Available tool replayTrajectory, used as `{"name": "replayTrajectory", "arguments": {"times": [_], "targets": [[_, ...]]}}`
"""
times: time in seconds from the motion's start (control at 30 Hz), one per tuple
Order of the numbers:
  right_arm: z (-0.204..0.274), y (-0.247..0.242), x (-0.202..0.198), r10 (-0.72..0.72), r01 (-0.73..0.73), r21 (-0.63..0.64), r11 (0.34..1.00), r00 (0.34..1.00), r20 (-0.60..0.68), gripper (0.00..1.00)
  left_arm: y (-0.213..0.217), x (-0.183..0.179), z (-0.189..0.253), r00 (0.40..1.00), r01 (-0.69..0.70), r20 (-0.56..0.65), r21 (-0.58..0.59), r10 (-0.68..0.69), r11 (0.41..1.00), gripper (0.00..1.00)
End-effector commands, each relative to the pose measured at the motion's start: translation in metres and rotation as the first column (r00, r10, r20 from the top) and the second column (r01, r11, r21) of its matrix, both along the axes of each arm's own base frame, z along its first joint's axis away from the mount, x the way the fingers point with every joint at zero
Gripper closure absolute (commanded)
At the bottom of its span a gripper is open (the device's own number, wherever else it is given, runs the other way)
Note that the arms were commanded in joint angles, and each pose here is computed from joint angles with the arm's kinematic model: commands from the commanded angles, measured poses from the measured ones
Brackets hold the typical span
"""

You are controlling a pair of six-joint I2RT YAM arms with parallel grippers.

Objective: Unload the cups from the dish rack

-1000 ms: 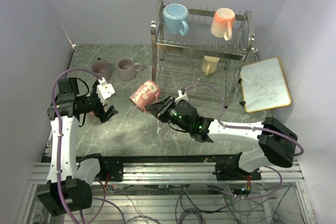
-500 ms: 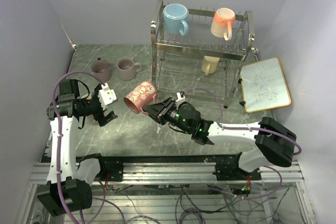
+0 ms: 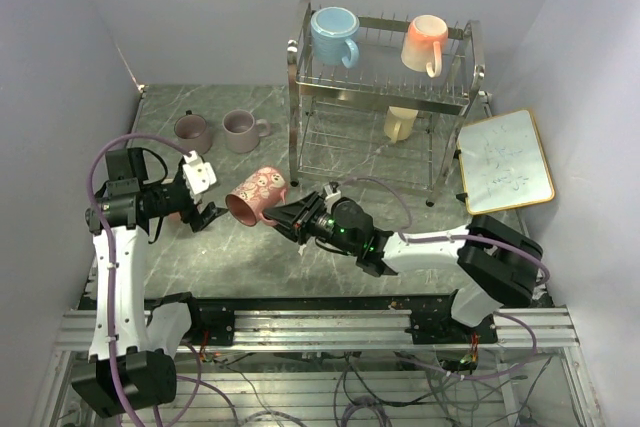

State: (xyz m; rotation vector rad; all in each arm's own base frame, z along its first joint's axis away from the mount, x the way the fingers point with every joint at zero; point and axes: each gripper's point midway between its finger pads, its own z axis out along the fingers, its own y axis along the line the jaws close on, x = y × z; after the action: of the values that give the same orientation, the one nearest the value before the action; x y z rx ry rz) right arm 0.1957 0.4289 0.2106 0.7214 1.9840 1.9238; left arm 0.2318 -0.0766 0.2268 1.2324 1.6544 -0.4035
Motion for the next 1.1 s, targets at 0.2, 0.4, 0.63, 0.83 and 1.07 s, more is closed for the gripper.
{"name": "replayTrajectory", "arguments": {"times": [0.2,0.4,0.63,0.83,1.07], "targets": [[0.098,0.025,-0.009,0.078,-0.107,0.331,0.938,0.992,0.1,1.0,-0.009,0.006,0.017,0.998,0.052,0.032,-0.071,-0.05,0.996,0.38],[0.111,0.03,-0.012,0.099,-0.134,0.393,0.91,0.989,0.109,1.0,-0.008,0.004,0.007,0.998,0.064,-0.005,-0.059,-0.065,0.996,0.45],[0.113,0.037,-0.02,0.129,-0.172,0.409,0.896,0.983,0.131,1.0,-0.006,0.014,0.008,1.0,0.006,0.001,-0.084,-0.006,0.996,0.86],[0.083,0.024,-0.008,0.075,-0.109,0.313,0.944,0.99,0.119,0.85,0.004,0.033,0.005,0.992,-0.124,-0.038,-0.073,0.122,0.99,0.93],[0.017,-0.021,0.036,-0.042,0.04,0.016,0.999,0.991,0.128,0.43,0.036,0.078,-0.037,0.878,-0.428,-0.143,0.189,0.457,0.884,0.93]]}}
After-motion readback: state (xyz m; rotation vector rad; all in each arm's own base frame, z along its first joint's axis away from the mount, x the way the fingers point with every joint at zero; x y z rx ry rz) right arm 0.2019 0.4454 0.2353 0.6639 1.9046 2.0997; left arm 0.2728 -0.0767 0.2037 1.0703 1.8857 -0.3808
